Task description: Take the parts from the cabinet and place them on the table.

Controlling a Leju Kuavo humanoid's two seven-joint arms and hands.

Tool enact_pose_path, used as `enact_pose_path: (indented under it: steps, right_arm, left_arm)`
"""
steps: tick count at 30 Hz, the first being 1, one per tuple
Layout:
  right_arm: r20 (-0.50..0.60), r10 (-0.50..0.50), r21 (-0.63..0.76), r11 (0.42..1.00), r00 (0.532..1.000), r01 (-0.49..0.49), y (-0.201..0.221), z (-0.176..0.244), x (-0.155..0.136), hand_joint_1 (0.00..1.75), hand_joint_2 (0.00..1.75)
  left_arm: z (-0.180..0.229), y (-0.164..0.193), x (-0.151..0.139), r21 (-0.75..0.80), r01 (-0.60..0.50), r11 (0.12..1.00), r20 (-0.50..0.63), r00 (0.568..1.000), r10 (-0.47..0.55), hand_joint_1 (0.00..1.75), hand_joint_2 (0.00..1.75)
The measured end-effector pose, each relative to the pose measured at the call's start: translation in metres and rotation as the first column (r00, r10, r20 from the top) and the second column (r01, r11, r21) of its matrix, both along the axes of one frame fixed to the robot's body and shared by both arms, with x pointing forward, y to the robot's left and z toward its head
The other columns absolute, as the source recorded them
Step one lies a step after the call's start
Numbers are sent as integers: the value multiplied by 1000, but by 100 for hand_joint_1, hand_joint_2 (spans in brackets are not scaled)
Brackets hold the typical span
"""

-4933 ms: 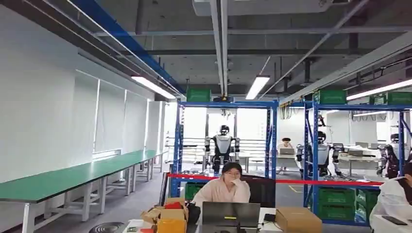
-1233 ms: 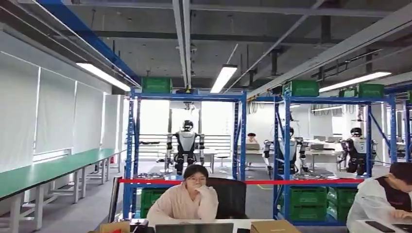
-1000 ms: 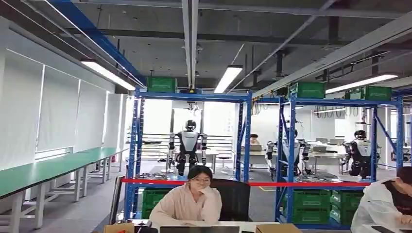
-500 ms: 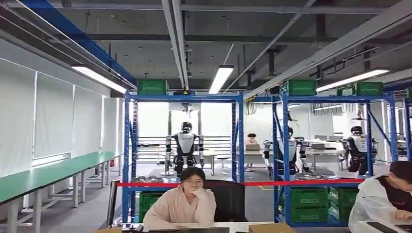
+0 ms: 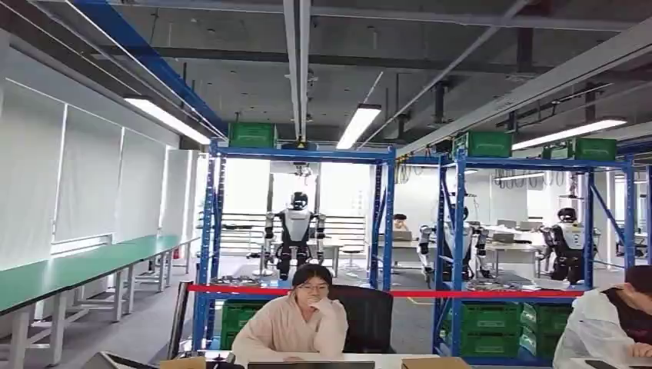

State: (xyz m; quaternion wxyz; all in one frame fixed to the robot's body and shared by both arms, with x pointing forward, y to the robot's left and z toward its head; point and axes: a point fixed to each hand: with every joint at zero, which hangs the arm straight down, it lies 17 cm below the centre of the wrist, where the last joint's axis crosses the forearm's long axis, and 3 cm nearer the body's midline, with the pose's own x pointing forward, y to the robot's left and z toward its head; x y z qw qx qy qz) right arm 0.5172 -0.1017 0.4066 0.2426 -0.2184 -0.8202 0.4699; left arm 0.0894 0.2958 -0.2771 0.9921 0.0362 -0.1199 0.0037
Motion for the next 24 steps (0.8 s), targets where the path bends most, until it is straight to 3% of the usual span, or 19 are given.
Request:
enact_pose_path:
  steps: [3,9,17,24]
  right_arm:
    - [4,-137,-131,982,991,136,-5,-33,38,175,175]
    - [6,-290,-315,908,957,277,-20,-93,81,175,175]
    - [30,-400,-494,790,916,361,-51,-165,98,175,175]
    - [69,-460,-596,693,885,406,-73,-201,102,175,175]
  left_arm:
    - [0,-1,2,1,20,1000,6,1000,-20,0,175]
    - [0,-3,0,-5,36,999,8,999,-36,0,175]
    - [0,-3,-2,-6,37,999,9,999,-37,0,175]
    - [1,-3,0,-7,28,1000,20,999,-28,0,175]
